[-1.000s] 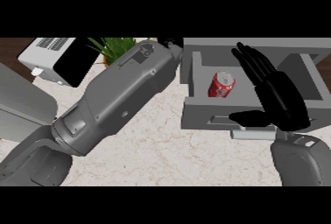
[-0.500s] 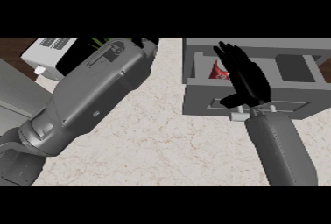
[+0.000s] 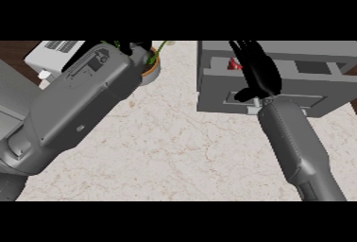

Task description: Pick up the can, place it into the drawer and close the drawer

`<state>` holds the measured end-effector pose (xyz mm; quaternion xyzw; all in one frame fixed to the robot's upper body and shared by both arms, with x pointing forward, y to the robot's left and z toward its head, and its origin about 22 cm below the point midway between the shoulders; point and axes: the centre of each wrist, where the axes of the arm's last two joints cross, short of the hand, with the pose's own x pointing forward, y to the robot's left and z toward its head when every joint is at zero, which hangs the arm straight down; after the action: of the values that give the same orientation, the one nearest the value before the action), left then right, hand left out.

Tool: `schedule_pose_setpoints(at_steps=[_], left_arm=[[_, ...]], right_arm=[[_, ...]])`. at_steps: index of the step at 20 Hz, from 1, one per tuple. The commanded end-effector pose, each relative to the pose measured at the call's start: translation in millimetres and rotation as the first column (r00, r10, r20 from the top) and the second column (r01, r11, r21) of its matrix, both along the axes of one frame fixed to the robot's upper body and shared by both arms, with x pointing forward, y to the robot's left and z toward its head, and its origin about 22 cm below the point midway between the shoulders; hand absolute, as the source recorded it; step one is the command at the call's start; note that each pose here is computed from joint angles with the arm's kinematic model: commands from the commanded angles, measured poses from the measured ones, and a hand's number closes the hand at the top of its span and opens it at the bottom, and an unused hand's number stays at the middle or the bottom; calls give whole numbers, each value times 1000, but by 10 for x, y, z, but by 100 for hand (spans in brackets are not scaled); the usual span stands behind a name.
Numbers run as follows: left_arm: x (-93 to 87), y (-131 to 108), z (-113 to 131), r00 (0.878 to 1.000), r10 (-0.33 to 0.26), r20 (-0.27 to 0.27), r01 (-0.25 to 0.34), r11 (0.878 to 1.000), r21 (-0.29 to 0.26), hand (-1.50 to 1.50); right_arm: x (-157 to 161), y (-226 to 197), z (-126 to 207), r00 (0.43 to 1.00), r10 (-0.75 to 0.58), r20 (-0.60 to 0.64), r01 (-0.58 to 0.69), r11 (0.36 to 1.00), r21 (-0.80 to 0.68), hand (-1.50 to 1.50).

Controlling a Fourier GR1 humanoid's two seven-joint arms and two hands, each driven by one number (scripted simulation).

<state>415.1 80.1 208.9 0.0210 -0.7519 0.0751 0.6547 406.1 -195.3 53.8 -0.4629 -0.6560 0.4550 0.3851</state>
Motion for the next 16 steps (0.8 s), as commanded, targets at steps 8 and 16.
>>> schedule_pose_setpoints(at_steps=[8, 16], left_arm=[[-42, 368, 86, 1000, 11, 13, -11, 1000, -7, -150], [-114, 535, 187, 1000, 3, 17, -3, 1000, 20, -150]], right_arm=[[192, -164, -235, 995, -79, 67, 78, 997, 15, -150], [427, -126, 119, 981, -111, 159, 110, 994, 15, -150]])
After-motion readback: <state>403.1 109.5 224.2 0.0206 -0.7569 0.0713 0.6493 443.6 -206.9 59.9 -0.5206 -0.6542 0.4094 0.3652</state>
